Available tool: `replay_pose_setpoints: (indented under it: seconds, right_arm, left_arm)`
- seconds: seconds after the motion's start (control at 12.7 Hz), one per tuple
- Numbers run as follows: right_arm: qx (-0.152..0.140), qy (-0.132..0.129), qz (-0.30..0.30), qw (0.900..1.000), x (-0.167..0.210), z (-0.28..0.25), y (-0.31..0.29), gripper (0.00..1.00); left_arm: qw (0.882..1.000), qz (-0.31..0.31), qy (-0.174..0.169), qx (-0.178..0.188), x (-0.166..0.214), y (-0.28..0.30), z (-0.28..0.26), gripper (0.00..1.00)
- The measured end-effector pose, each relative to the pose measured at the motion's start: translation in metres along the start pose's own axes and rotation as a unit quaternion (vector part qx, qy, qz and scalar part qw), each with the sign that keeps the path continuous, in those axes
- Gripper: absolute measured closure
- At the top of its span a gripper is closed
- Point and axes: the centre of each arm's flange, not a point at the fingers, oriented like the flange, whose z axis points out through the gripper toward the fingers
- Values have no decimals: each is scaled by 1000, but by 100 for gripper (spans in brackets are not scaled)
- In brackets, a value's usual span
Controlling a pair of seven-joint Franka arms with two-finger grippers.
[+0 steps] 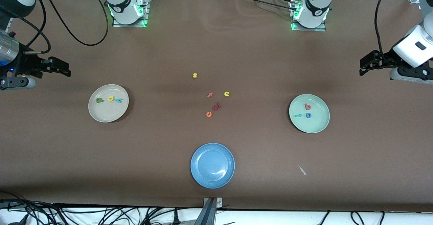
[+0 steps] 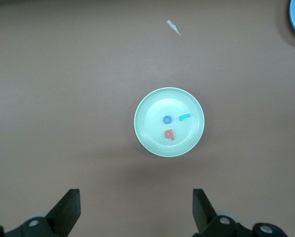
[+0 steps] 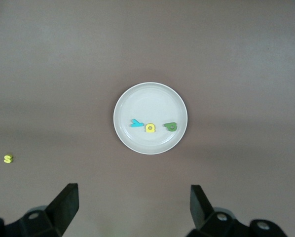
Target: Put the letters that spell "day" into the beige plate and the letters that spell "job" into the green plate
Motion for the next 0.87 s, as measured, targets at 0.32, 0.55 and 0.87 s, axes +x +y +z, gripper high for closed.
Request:
replay_pose_setpoints:
  seconds: [0.32,0.55,0.87]
  right_arm:
    - [0,0,24,1000,0,0,-2,0]
    - [0,0,32,999,0,0,-4,0]
    - [0,-2,33,999,0,2,-4,0]
  left_arm:
    - [1000,1,-2,0,0,1,4,0]
    - [1000,14,-3,0,1,15,4,0]
    - [1000,12,-3,0,1,13,5,0]
